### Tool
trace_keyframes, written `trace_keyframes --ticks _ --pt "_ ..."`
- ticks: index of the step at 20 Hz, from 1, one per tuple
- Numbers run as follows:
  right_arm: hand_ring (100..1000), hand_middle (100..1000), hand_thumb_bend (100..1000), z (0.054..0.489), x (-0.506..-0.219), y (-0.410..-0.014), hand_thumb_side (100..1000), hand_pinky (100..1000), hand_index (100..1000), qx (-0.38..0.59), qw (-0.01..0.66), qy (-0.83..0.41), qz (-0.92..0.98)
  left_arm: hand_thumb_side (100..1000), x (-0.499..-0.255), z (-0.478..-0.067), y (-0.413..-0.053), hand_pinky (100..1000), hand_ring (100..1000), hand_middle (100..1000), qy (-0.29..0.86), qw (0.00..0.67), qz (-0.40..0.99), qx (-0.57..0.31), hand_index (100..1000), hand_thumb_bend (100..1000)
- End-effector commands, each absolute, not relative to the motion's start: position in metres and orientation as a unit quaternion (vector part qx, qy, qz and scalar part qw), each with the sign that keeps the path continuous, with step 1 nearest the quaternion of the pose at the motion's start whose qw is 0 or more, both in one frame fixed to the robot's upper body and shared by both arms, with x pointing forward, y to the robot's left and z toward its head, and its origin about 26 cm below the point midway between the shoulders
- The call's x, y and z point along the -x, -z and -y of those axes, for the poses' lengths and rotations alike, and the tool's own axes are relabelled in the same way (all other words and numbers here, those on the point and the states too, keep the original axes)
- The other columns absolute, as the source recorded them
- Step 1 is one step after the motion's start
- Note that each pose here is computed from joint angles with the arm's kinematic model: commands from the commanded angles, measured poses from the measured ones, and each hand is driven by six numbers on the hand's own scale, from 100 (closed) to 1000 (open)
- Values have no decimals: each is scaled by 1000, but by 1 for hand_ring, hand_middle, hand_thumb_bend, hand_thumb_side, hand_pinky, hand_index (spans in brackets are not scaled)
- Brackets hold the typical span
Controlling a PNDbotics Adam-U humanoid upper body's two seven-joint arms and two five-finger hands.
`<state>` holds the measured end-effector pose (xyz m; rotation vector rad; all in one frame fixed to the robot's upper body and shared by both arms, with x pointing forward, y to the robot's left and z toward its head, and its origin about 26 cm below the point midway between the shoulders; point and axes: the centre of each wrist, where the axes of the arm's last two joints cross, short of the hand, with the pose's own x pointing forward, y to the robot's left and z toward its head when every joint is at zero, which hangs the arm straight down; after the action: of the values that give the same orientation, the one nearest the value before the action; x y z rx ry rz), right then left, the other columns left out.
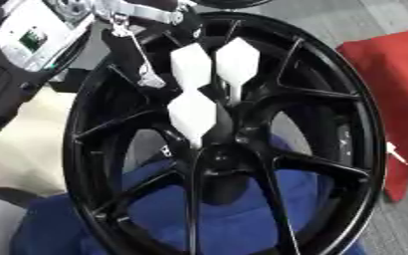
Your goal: Pull the pin out of the wheel hub.
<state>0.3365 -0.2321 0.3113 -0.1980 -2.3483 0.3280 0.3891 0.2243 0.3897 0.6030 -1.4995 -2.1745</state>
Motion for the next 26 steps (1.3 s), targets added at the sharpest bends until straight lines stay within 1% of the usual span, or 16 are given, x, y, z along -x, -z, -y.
trace_keyframes --ticks 1,3,5,6,10,15,18,22,26 --pt "569 618 100 234 -335 -316 760 729 737 79 367 -124 919 100 -385 -226 -402 849 838 775 788 204 532 -232 794 394" --pt "568 617 100 235 -336 -315 762 728 736 81 368 -123 918 100 -384 -226 -403 867 859 793 788 203 530 -236 810 461" --pt "568 617 100 235 -336 -313 762 728 736 83 370 -122 917 100 -384 -226 -405 871 865 803 788 201 530 -241 814 475" --pt "566 615 100 236 -336 -312 763 728 736 83 372 -122 916 100 -383 -226 -407 876 872 811 788 199 529 -244 820 503" --pt "565 615 100 237 -337 -311 765 728 735 83 375 -121 915 100 -381 -226 -412 874 874 808 786 192 532 -250 825 514" --pt "565 615 100 237 -338 -309 767 728 735 82 378 -118 915 100 -380 -224 -413 854 853 767 786 188 536 -242 807 468" --pt "565 615 100 237 -338 -308 765 728 735 83 380 -117 914 100 -379 -223 -414 836 833 731 785 188 540 -238 792 411" --pt "564 615 100 237 -339 -307 765 728 734 86 383 -110 913 100 -377 -220 -415 823 820 717 784 188 545 -229 783 389" --pt "564 615 100 238 -340 -305 764 728 733 91 388 -96 912 100 -377 -217 -412 814 798 691 786 191 548 -214 748 359"
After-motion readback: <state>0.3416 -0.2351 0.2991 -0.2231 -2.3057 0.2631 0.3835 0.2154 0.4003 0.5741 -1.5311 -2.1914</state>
